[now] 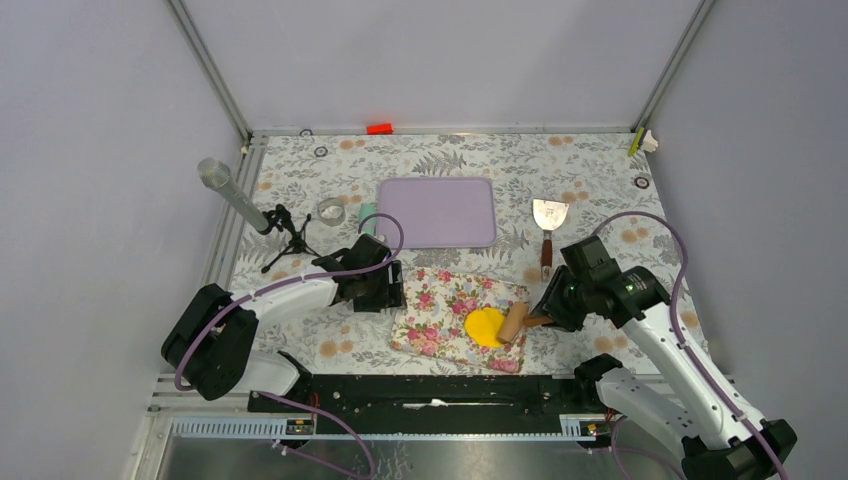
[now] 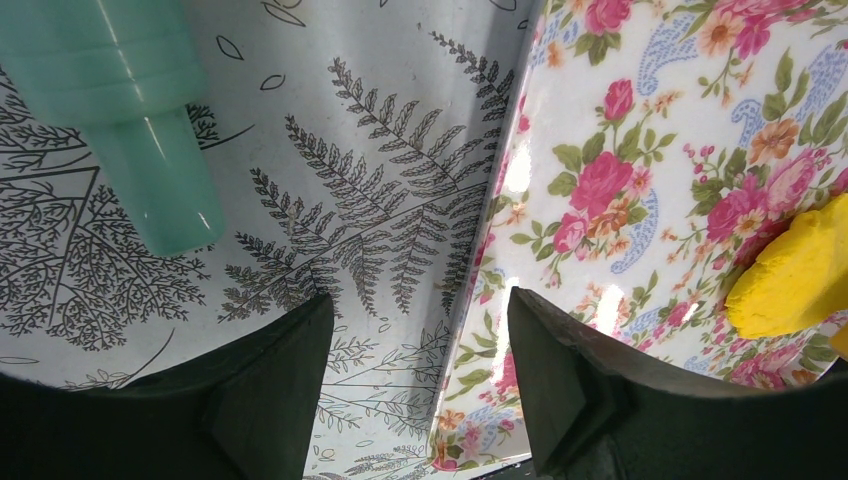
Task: Roll out the dumpling wrappers from the dough
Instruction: Flatten out the dough on the work surface.
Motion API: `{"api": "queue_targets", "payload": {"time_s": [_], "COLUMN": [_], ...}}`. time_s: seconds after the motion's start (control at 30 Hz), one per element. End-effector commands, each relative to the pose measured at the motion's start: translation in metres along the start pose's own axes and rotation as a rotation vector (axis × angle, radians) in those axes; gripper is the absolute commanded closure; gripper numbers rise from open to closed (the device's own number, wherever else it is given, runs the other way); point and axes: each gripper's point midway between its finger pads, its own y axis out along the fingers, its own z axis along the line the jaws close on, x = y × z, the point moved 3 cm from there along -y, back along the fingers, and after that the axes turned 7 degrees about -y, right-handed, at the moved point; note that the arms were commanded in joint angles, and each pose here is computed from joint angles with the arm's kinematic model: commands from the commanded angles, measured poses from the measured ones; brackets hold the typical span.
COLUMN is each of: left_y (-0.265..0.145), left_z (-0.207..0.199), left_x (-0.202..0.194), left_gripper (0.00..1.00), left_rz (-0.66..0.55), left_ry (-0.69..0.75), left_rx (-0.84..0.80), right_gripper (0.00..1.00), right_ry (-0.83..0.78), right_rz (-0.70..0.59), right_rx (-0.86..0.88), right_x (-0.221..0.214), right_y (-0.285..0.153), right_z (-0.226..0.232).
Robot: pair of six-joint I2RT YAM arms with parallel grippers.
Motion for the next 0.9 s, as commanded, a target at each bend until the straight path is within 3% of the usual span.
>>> {"api": "queue_targets", "payload": {"time_s": [0.0, 0.37, 0.67, 0.87], "left_y": [0.001, 0.000, 0.001, 0.002], "left_z": [0.001, 0.002, 0.001, 0.004], "left_x": [0.001, 0.001, 0.002, -0.001], "left_gripper": [0.32, 0.32, 0.32, 0.33], "left_rz": [-0.005, -0.008, -0.006, 0.003], "left_ry": [0.004, 0.004, 0.005, 0.003], "left_rx": [0.013, 0.018, 0.017, 0.025], "right_gripper": [1.00, 1.00, 1.00, 1.00], "right_ry": [-0.058, -0.045, -0.052, -0.110], "right_rz": [-0.021, 0.090, 0.101, 0.025], "right_rx": [-0.011, -0.050, -0.139, -0.012], "right_x": [0.008, -0.018, -0.026, 0.004], "right_y": [-0.021, 0.021, 0.032, -0.006], "right_z": [0.005, -0.019, -0.042, 0.003]}}
